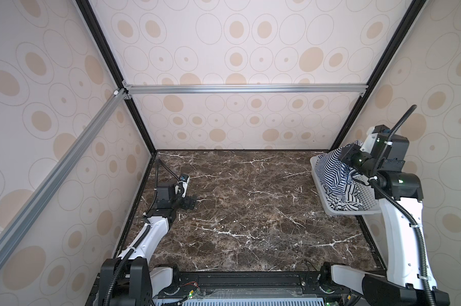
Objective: Fold and stack tank tops
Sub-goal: Pick up the tank top from the basket, then place the tank top at the center of the table.
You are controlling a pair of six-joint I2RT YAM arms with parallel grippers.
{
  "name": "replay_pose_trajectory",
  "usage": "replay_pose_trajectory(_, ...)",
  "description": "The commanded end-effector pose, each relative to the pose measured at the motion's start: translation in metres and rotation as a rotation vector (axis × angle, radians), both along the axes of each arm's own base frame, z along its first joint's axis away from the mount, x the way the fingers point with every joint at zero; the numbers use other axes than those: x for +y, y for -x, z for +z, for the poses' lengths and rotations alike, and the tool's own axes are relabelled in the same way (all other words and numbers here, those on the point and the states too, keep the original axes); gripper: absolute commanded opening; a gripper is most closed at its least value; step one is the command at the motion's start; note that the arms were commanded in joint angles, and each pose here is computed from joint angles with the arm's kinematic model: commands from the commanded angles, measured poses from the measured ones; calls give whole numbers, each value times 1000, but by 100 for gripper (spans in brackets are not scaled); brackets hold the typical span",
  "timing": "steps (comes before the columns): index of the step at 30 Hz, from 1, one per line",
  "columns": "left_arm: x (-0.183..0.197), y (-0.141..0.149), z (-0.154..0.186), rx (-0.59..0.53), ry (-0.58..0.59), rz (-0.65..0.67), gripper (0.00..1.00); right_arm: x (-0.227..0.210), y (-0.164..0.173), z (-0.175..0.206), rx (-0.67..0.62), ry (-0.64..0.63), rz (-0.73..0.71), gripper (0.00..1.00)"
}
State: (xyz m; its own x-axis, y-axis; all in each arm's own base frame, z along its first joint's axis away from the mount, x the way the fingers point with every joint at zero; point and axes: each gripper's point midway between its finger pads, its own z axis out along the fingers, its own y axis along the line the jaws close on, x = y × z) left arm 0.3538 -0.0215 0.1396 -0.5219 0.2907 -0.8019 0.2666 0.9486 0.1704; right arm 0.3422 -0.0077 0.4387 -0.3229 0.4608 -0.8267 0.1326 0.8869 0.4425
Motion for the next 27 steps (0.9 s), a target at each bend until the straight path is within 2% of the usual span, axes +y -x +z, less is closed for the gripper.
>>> replay_pose_trajectory(1, 5, -2, 13, -55, -22, 22, 99, 51, 5, 38, -93, -104, 219, 0)
replay_pose_trajectory(4, 10, -4, 15, -68, -40, 49, 99, 91, -5, 49, -118, -157, 348, 0)
replay_pose_trajectory(10, 23, -9, 24, -100, -76, 110, 99, 186, -31, 43, -94, -154, 547, 0)
replay_pose_trajectory(17, 28, -12, 35, -126, -90, 139, 99, 291, -49, 25, -48, -147, 696, 0)
replay_pose_trajectory(21, 30, -11, 37, -132, -96, 146, 99, 301, -64, 3, 6, -149, 652, 0)
replay_pose_trajectory(27, 23, -10, 32, -115, -77, 113, 99, 253, -84, -59, 165, 8, 442, 0)
